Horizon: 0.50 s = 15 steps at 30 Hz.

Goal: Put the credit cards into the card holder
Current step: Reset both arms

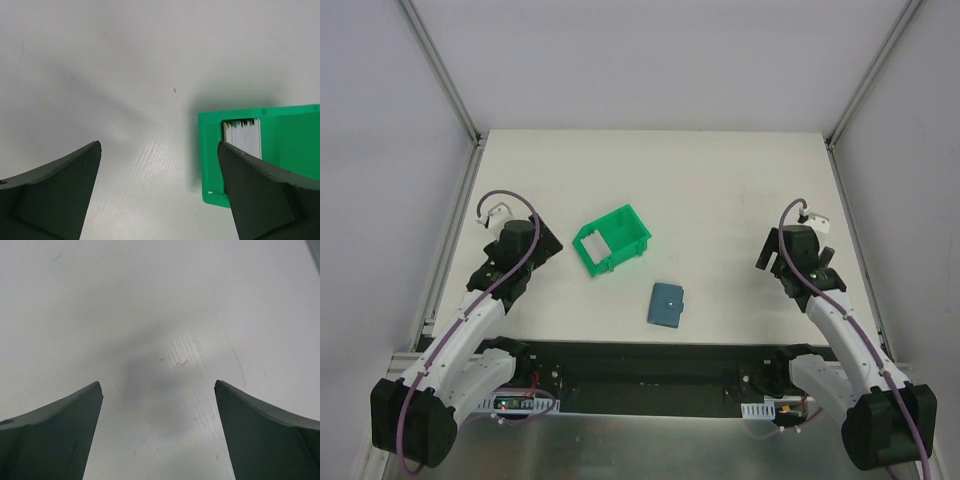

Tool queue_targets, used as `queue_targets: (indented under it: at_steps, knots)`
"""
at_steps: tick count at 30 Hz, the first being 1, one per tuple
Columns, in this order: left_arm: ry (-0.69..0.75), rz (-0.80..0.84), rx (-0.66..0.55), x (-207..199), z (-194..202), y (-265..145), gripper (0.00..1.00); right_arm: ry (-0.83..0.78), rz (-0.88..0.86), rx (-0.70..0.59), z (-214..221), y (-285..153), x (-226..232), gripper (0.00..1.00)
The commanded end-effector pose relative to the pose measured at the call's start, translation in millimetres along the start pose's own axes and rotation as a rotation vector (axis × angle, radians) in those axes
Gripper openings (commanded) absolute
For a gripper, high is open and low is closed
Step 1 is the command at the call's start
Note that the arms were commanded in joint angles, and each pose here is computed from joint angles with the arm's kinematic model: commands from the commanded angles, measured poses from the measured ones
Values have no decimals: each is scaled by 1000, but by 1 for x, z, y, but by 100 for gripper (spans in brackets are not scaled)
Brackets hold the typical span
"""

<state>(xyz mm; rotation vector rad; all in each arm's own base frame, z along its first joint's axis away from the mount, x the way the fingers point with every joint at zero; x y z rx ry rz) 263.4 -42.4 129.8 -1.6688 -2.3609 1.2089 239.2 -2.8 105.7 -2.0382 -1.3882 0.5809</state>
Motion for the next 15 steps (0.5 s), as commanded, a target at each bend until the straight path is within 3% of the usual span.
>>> queue_targets:
  at_steps: [1,8,15]
  knots:
    - [26,-39,-48,3,-17,-3,99,-67,130,-213,-42,4,-22,96]
    - [16,-44,-13,1,-10,2,99,-160,166,-297,-23,37,-28,96]
    - [50,-29,-44,-3,-18,2,99,-126,142,-367,-28,56,-18,96]
Point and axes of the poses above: each gripper's point midway between its finger pads, its own y axis out along the fingers, its own x axis along the line the jaws close on, z = x × y, the point moved 1 cm from there along -y, back along the fingers, and after that the axes turned 3 degrees about -y, right-handed, at the moved point
